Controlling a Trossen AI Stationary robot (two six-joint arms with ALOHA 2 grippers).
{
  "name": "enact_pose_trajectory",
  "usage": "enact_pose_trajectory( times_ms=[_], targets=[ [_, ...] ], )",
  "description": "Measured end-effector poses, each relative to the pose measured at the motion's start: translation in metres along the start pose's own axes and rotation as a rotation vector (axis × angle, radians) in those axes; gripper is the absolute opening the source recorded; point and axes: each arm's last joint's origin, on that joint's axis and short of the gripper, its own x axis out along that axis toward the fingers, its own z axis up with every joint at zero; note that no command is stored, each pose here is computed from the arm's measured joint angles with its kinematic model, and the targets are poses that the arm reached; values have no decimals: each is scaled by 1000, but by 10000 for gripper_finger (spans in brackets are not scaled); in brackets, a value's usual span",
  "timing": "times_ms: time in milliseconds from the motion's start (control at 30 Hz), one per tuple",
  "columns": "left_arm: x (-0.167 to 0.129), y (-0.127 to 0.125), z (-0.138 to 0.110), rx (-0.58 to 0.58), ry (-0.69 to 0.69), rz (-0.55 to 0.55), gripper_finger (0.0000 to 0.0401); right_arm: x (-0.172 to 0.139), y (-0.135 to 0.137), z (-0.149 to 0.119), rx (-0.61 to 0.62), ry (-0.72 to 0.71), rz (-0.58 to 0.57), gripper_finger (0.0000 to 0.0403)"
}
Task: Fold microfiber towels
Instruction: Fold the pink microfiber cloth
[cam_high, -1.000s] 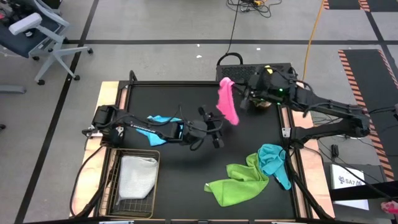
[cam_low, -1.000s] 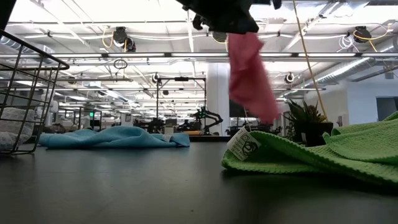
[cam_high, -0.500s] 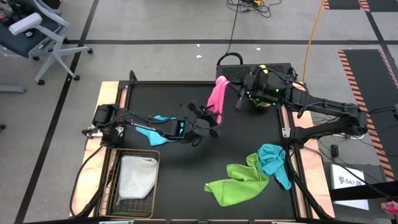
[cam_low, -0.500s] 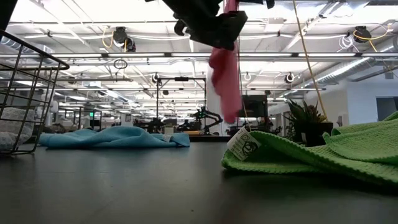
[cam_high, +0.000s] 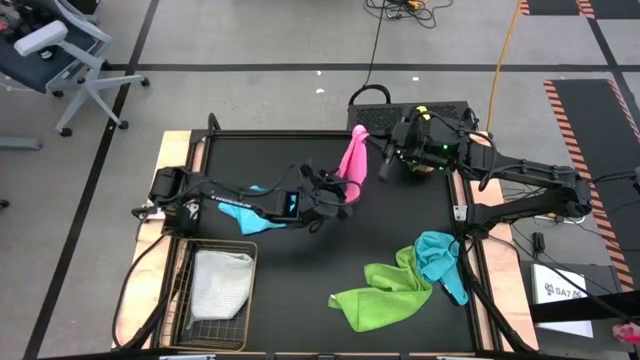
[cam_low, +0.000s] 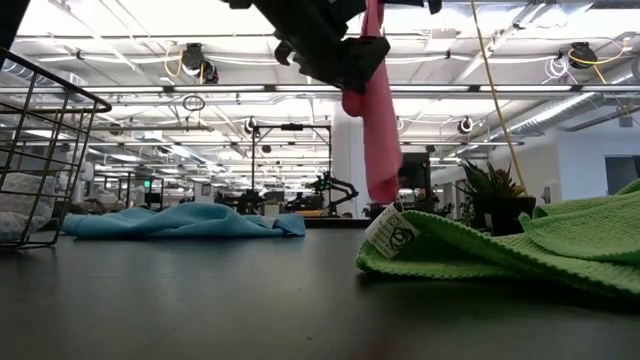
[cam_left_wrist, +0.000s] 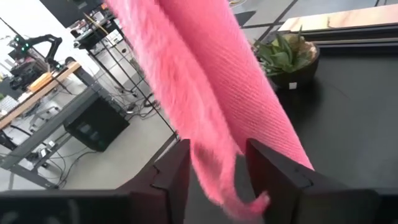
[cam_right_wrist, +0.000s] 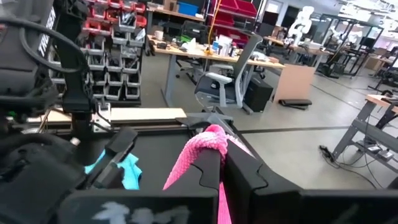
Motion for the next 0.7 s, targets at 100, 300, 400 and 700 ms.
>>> enact_pose_trajectory(
  times_ms=[100, 300, 400, 700],
  targets=[
    [-1, 0, 1, 8, -3, -2, 105, 0, 0, -2, -3, 19, 4, 0],
    [-3, 2, 2, 14, 0, -17, 14, 0, 1, -7, -11, 69, 13, 0],
    [-12, 12, 8, 1, 0, -26, 8, -1, 2, -10, -16, 105, 19, 0],
    [-66, 84, 34, -88, 30, -21, 3, -30, 8, -33, 124, 389, 266, 0]
  ],
)
